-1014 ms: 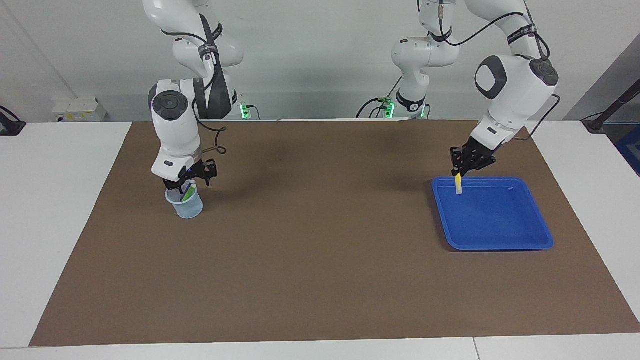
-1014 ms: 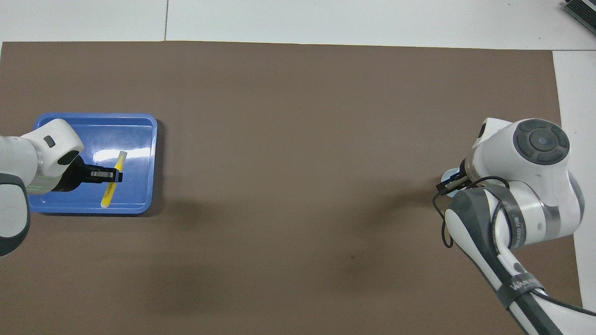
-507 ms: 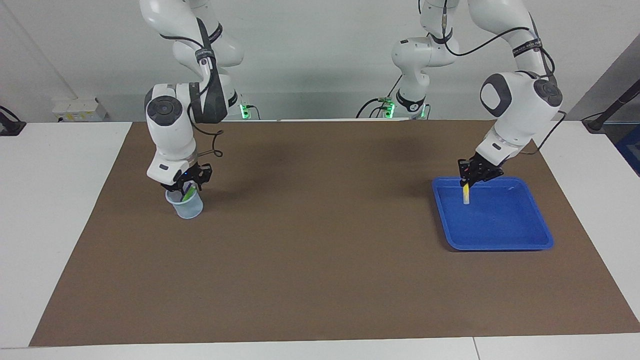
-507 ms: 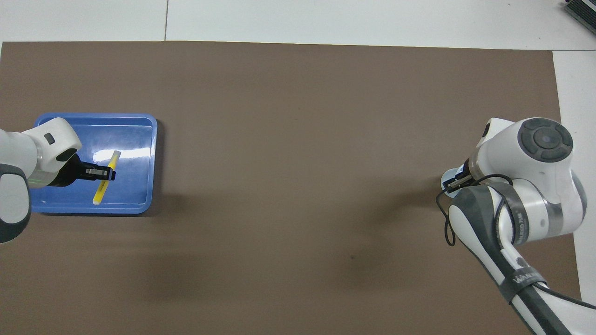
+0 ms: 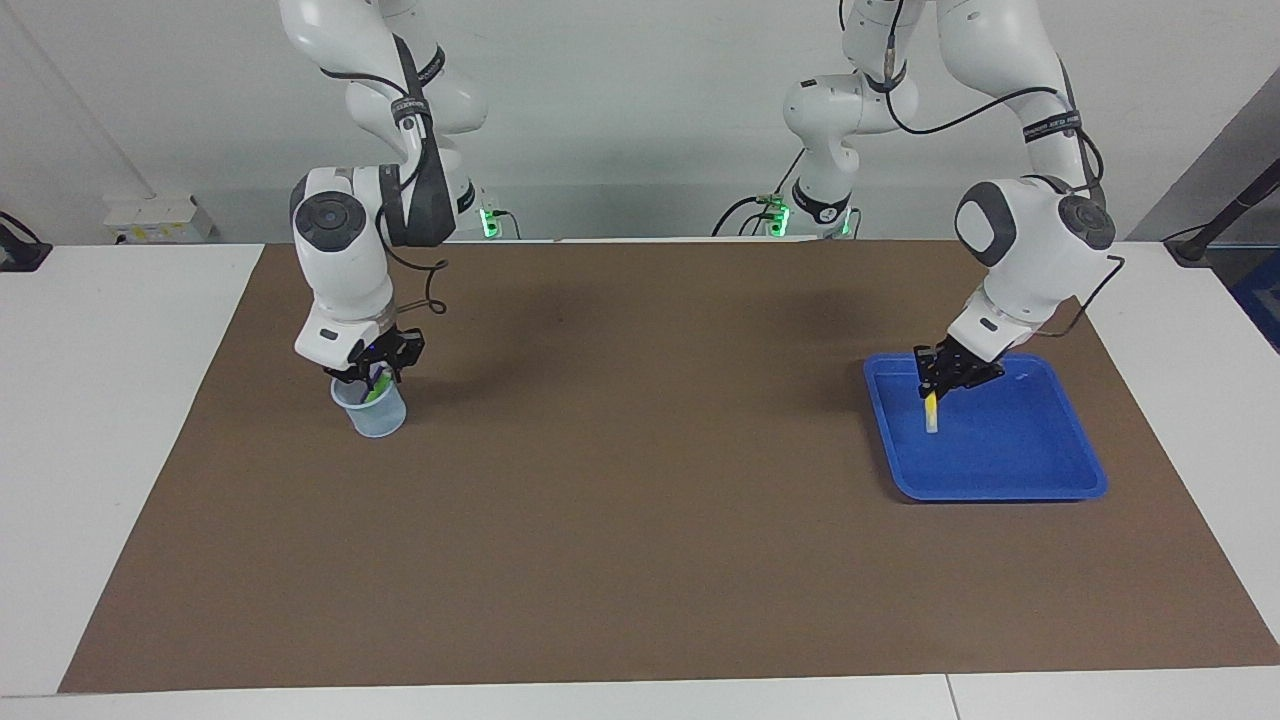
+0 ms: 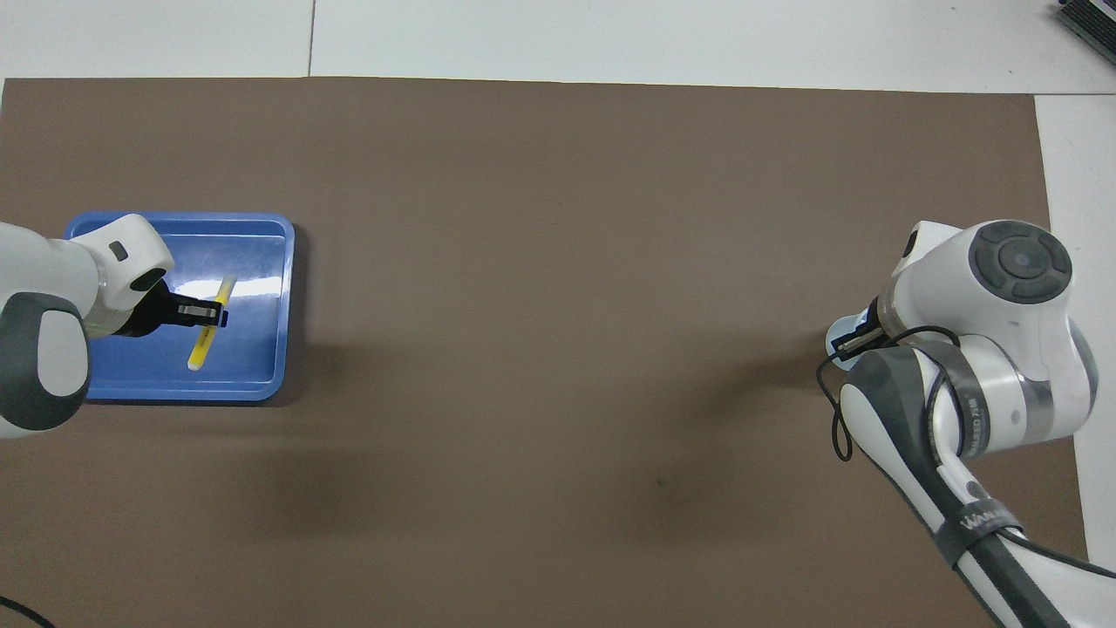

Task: Right arm passes pens to left for tray arrangement
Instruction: 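Lower the yellow pen into the blue tray and open the left gripper, then grasp a green pen in the cup with the right gripper while the left gripper rises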

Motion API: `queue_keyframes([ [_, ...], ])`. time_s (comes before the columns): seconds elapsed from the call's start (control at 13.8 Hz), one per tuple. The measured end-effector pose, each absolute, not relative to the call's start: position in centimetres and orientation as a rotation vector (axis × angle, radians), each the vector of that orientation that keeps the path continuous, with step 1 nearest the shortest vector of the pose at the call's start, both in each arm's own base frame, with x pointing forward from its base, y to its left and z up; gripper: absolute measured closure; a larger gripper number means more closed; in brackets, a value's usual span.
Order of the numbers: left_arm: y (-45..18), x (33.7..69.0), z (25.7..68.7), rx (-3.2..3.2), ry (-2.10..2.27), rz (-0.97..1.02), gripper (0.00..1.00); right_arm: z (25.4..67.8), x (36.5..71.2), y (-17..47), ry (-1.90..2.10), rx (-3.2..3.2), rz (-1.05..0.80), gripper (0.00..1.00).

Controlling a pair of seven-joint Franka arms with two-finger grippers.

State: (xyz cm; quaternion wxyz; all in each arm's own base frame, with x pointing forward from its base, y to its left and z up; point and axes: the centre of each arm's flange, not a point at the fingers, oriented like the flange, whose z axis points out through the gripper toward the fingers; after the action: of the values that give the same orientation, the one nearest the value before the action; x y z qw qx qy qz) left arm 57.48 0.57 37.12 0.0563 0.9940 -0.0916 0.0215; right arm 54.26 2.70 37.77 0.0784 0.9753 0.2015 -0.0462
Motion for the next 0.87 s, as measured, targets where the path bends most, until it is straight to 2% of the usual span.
queue_keyframes([
  [0.65,1.1,59.0,31.7,3.023,-0.289,0.033,0.81,38.1,54.4,2.7,0.600,2.920,-0.134,0.60],
  [0.72,1.2,59.0,31.5,3.023,-0.288,0.029,0.81,38.3,54.5,2.8,0.602,2.920,-0.131,0.67],
  [0.87,1.2,59.0,31.4,3.024,-0.287,0.033,0.81,38.4,54.5,2.7,0.600,2.920,-0.131,0.71],
])
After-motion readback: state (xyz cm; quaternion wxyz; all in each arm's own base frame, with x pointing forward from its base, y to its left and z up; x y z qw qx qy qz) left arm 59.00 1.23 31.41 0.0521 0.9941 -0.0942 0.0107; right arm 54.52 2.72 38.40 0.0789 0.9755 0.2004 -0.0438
